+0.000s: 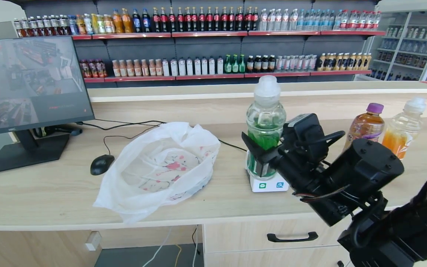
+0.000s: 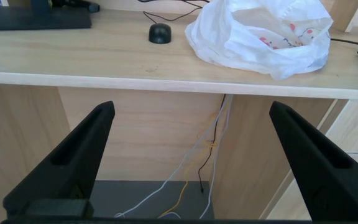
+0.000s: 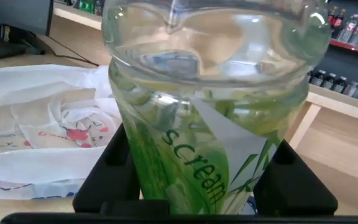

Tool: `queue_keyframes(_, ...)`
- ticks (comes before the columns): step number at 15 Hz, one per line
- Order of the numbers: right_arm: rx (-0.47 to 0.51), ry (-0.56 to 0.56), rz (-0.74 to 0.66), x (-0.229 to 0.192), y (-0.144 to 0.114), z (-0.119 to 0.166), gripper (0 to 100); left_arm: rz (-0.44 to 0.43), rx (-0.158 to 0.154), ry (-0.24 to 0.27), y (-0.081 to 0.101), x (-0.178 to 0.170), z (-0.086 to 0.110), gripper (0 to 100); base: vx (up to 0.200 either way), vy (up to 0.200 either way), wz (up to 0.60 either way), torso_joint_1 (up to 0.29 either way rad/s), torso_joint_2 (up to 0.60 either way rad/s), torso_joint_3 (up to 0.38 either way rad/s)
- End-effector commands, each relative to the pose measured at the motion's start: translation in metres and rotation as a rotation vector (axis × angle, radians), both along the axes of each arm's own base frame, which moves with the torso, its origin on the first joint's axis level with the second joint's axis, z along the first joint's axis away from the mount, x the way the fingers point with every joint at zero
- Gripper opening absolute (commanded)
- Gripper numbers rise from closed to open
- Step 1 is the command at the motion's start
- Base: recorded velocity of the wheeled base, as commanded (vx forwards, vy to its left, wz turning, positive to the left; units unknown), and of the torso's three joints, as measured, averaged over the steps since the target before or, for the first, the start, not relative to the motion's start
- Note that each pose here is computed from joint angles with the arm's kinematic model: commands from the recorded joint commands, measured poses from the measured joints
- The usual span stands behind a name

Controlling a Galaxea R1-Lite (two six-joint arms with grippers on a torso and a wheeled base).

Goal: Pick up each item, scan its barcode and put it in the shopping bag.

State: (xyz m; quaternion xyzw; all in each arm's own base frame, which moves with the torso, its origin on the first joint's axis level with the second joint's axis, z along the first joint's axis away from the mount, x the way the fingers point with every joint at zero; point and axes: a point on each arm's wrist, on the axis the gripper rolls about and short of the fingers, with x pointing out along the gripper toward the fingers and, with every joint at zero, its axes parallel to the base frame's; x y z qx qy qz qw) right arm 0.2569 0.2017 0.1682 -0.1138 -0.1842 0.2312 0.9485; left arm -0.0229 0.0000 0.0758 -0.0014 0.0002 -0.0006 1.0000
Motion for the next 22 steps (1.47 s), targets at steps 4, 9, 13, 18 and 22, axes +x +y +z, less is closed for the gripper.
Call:
queue_keyframes(4,-0.213,-0.243,0.073,0.042,0.003,0.004,0,0.0,0.0,0.0,0.0,0.0,0.0,100,0.0,0.0,0.0,0.0,0.0,0.0)
queue_keyframes(9,-0.366,-0.337,0.145,0.058,-0.029,-0.002,0,0.0,0.0,0.0,0.0,0.0,0.0,100,0.0,0.0,0.0,0.0,0.0,0.0)
queue_keyframes(13,-0.499,-0.401,0.294,0.054,-0.03,-0.022,0,0.0,0.0,0.0,0.0,0.0,0.0,100,0.0,0.0,0.0,0.0,0.0,0.0)
queue_keyframes(18,-0.557,-0.46,0.409,0.062,-0.04,-0.032,0,0.0,0.0,0.0,0.0,0.0,0.0,100,0.0,0.0,0.0,0.0,0.0,0.0)
queue_keyframes(22,-0.576,-0.528,0.414,0.073,-0.057,-0.022,0,0.0,0.0,0.0,0.0,0.0,0.0,100,0.0,0.0,0.0,0.0,0.0,0.0)
